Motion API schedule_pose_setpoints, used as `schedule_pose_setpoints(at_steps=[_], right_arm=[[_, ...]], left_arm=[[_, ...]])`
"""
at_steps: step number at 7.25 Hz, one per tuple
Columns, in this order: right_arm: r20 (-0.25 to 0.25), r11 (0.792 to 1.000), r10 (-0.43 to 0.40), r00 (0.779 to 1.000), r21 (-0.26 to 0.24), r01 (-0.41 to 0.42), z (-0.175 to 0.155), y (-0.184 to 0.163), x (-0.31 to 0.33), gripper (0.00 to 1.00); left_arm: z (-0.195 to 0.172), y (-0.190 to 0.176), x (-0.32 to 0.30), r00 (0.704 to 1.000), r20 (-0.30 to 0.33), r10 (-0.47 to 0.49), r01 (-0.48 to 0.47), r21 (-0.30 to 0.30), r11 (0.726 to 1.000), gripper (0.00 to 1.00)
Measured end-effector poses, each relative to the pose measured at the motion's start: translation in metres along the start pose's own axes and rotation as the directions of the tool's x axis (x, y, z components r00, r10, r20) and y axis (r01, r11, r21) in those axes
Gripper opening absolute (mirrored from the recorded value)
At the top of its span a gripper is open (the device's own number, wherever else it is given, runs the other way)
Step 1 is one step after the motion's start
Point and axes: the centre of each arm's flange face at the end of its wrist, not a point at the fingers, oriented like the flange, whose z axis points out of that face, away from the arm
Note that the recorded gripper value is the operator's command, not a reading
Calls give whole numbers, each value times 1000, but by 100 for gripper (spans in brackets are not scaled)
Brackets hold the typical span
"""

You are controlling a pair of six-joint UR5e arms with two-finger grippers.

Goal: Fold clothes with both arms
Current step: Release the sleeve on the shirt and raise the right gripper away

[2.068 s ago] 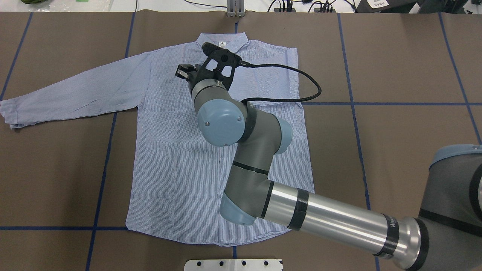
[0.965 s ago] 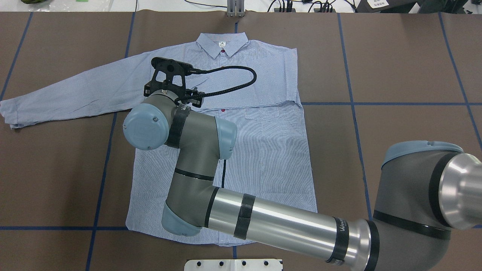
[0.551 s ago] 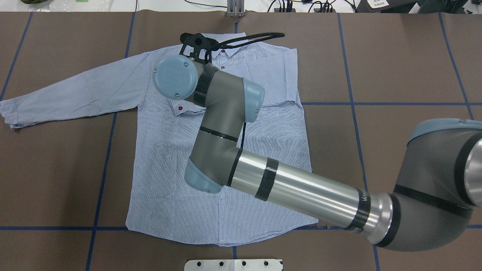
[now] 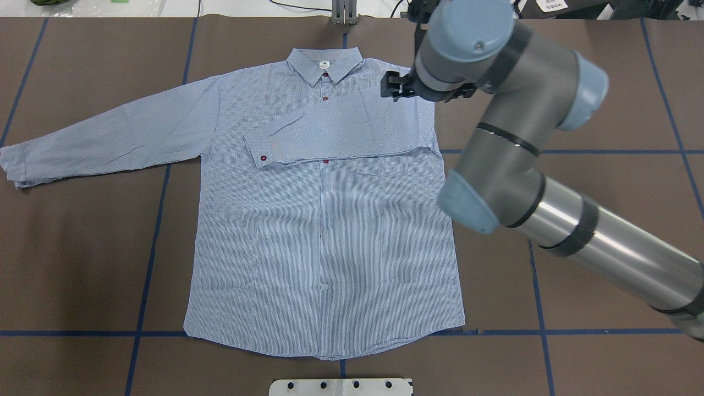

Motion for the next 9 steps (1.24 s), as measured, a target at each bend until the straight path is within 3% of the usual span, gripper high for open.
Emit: schedule_pose_setpoints(at_steps=[3, 5, 7, 9], right_arm=[[17, 988, -143, 990, -60, 144, -20, 20, 149, 100], [49, 978, -197, 979, -60, 200, -24, 36, 234, 100], [78, 974, -213, 974, -59, 218, -32, 42, 281, 100], [82, 975, -211, 974, -61, 216, -33, 43, 291, 100]], left_arm=[[40, 49, 19, 977, -65, -202, 205, 37, 978, 99], [67, 68, 40, 954, -63, -294, 298, 66, 952, 77], [93, 74, 67, 917, -80, -390, 396, 77, 915, 65], [112, 78, 79, 902, -76, -425, 430, 69, 900, 57]])
